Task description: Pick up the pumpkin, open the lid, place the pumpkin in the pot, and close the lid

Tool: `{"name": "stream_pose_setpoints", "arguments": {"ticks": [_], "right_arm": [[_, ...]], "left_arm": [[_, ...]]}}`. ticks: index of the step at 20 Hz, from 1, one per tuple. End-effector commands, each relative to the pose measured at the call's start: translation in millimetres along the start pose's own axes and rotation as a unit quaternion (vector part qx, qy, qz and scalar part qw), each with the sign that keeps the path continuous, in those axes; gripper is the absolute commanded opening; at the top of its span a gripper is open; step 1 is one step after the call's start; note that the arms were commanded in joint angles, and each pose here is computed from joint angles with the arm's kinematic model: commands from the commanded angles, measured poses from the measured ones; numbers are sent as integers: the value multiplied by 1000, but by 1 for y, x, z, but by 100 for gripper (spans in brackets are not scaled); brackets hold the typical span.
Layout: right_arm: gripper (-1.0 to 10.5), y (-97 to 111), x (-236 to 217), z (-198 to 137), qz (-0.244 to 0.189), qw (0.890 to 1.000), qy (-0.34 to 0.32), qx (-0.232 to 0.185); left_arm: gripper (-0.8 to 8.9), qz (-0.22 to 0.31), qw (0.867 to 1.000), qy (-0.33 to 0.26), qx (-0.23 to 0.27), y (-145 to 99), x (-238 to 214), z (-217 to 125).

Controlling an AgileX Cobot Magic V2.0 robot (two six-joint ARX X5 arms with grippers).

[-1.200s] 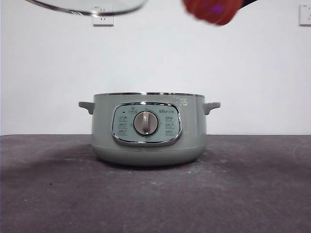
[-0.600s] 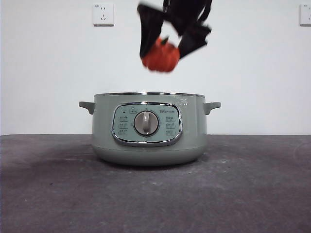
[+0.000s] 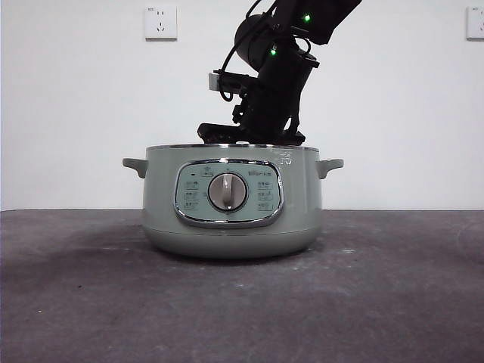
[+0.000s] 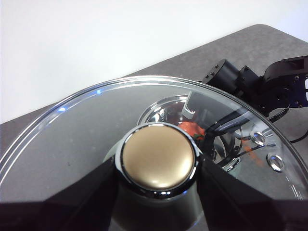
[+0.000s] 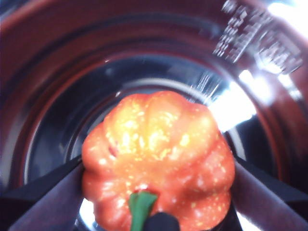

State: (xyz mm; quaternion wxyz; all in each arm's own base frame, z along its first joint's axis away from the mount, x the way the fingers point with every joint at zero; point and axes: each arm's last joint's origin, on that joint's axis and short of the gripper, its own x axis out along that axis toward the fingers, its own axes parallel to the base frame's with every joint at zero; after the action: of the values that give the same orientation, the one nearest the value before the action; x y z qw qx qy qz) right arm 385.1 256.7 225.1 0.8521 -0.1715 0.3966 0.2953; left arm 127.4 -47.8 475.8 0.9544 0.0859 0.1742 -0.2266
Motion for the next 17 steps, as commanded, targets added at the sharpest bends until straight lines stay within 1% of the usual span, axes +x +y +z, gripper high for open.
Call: {"name": "stream_pose_setpoints", "arguments": {"ticks": [1,2,3,4,5,6,7,10,11,13,14,15,17], "right_arm": [[-12,6,8,-5,7,1000,21,-20],[-10,9,9,-6,9,999,27,-23],[35,9,9,-6,10,999,29,-24],[181,12,9,-6,11,999,28,-26],[378,12,9,-6,12,999,27,-26],[517,12,9,-6,10,999,27,-26],[546,12,9,-5,9,999,26,-22],[547,11,0,1,7,1000,9,-22],[578,11,-3,4,6,1000,3,-17],[576,10,-12,8,6,1000,-1,-15],[576,10,-22,12,3,1000,-11,-15],[575,9,-40,18,-10,999,-30,-15],[570,4,-88,28,-44,997,-68,0]], "left_arm": [[-9,5,999,-38,3,0,-9,7],[-9,5,999,-38,3,0,-9,7],[-9,4,999,-38,3,0,-9,7],[-9,4,999,-37,3,0,-9,7],[-9,4,999,-37,3,0,-9,7],[-9,3,999,-37,3,0,-9,7],[-9,3,999,-37,3,0,-9,7],[-9,2,999,-37,3,0,-9,7],[-9,2,999,-37,3,0,-9,7],[-9,2,999,-37,3,0,-9,7],[-9,2,999,-37,3,0,-9,7],[-9,2,999,-36,3,0,-8,7],[-9,0,1000,-30,2,1,0,8]]}}
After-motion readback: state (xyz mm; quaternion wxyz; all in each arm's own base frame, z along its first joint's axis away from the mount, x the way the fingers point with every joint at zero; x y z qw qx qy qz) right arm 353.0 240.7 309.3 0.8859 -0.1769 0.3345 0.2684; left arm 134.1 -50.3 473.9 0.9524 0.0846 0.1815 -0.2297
